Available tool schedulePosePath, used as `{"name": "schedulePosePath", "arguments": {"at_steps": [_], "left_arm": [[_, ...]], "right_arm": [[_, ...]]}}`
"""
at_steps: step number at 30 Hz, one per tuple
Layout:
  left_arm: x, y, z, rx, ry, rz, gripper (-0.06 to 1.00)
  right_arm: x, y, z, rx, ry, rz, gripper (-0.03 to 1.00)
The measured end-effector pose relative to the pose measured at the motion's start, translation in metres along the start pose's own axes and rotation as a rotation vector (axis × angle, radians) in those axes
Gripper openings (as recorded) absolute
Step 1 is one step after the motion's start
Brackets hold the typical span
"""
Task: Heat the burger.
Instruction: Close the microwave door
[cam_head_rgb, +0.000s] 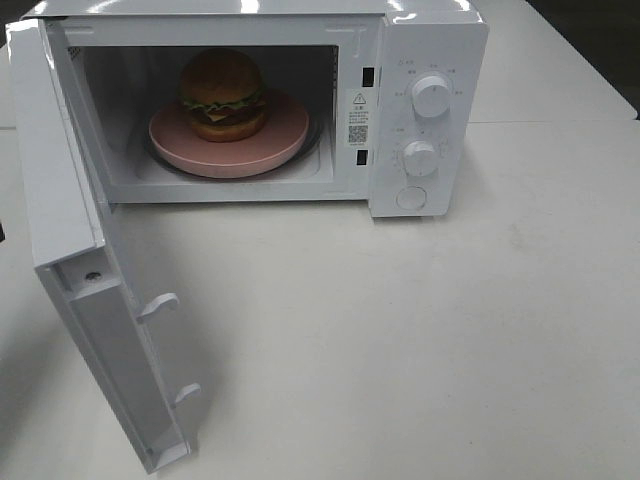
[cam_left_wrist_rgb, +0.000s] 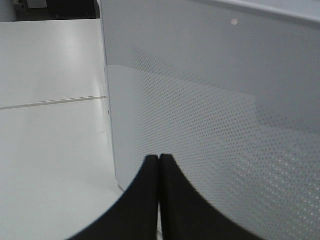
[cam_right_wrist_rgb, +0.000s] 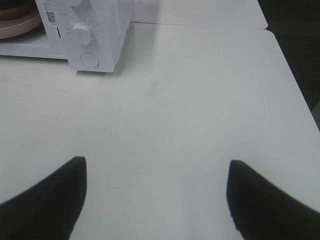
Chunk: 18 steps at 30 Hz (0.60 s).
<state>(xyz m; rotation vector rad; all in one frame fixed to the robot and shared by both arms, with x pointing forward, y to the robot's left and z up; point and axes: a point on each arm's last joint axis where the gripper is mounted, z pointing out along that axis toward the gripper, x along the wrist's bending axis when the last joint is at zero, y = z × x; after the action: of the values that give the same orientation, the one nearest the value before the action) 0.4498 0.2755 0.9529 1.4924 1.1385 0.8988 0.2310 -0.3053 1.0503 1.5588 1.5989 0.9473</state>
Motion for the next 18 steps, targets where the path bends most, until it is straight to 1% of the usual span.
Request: {"name": "schedulePosePath", "arguments": {"at_steps": [2,4,5,7,10,12,13,14,15,17,18], "left_arm": [[-0.001,-0.004,0.004,0.009,-0.012,-0.008,0.00],[-0.006,-0.009,0.009,0.022,-0.046,-0.010,0.00],[-0.006,-0.009,0.009,0.022,-0.046,-0.010,0.00],[-0.020,-0.007,0.021,0.015,-0.113,0.001,0.00],[-0.021,-0.006,0.024,0.011,-0.116,0.000,0.00],[-0.027,-0.004,0.036,0.008,-0.118,-0.023,0.00],[-0.027,-0.004,0.036,0.008,-0.118,-0.023,0.00],[-0.033,-0.003,0.042,0.005,-0.136,-0.026,0.00],[-0.033,-0.003,0.042,0.005,-0.136,-0.026,0.00],[-0.042,0.001,0.051,-0.011,-0.159,-0.030,0.00],[-0.042,0.001,0.051,-0.011,-0.159,-0.030,0.00]], "right_arm": [[0.000,0.000,0.000,0.000,0.000,0.000,0.75],[0.000,0.000,0.000,0.000,0.000,0.000,0.75],[0.000,0.000,0.000,0.000,0.000,0.000,0.75],[0.000,0.000,0.000,0.000,0.000,0.000,0.75],[0.000,0.000,0.000,0.000,0.000,0.000,0.75],[0.000,0.000,0.000,0.000,0.000,0.000,0.75],[0.000,0.000,0.000,0.000,0.000,0.000,0.75],[0.000,0.000,0.000,0.000,0.000,0.000,0.75],[0.000,0.000,0.000,0.000,0.000,0.000,0.75],[0.000,0.000,0.000,0.000,0.000,0.000,0.75],[0.000,0.000,0.000,0.000,0.000,0.000,0.75]]}}
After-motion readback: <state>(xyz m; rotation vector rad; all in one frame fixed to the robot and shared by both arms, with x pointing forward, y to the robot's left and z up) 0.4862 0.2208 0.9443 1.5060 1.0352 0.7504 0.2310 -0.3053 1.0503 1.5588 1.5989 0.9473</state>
